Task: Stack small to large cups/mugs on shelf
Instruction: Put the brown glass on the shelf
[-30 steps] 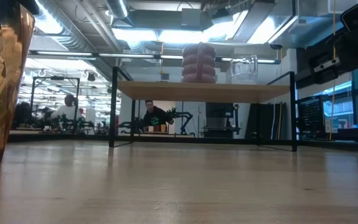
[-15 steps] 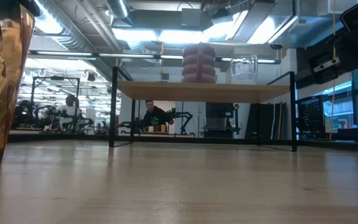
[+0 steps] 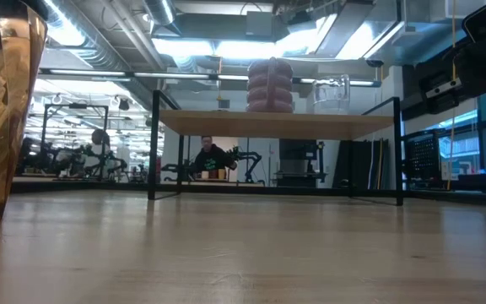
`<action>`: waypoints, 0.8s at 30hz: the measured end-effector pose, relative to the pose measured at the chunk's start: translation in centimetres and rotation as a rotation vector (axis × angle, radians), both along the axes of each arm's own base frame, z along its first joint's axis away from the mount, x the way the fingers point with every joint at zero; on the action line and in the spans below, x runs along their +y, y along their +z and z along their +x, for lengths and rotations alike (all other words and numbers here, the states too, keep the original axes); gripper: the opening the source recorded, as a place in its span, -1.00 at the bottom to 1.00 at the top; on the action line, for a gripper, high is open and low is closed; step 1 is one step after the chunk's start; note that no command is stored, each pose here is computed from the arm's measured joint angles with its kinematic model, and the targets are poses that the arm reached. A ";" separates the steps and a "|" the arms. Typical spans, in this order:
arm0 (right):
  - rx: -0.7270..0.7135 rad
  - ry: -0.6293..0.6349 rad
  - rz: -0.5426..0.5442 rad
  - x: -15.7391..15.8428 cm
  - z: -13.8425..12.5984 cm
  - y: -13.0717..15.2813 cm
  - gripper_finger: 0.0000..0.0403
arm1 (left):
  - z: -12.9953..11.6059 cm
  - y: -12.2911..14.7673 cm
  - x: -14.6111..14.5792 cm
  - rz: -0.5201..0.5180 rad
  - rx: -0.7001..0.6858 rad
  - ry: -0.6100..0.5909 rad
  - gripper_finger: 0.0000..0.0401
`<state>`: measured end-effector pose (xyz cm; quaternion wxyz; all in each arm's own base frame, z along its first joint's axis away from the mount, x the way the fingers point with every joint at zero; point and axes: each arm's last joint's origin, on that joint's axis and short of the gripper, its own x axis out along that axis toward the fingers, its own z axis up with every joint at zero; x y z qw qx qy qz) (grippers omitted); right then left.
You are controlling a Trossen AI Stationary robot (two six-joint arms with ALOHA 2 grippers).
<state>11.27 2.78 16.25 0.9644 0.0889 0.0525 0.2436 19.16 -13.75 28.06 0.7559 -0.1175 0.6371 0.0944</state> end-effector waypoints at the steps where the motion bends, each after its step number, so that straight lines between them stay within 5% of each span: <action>1: 0.000 0.000 0.000 0.0 0.0 0.0 -0.88 | 0.1 0.0 0.1 0.002 -0.001 0.007 -0.36; 7: 0.000 0.000 0.000 0.0 0.0 0.0 -0.88 | 0.5 0.0 0.5 0.013 -0.023 0.026 -0.52; 15: 0.000 0.000 0.001 0.0 0.0 0.0 -0.89 | 1.6 0.1 1.3 -0.010 -0.068 0.058 -0.96; 24: 0.001 0.000 0.000 0.0 0.0 0.0 -0.89 | 2.0 0.8 2.7 -0.051 -0.044 0.021 -0.98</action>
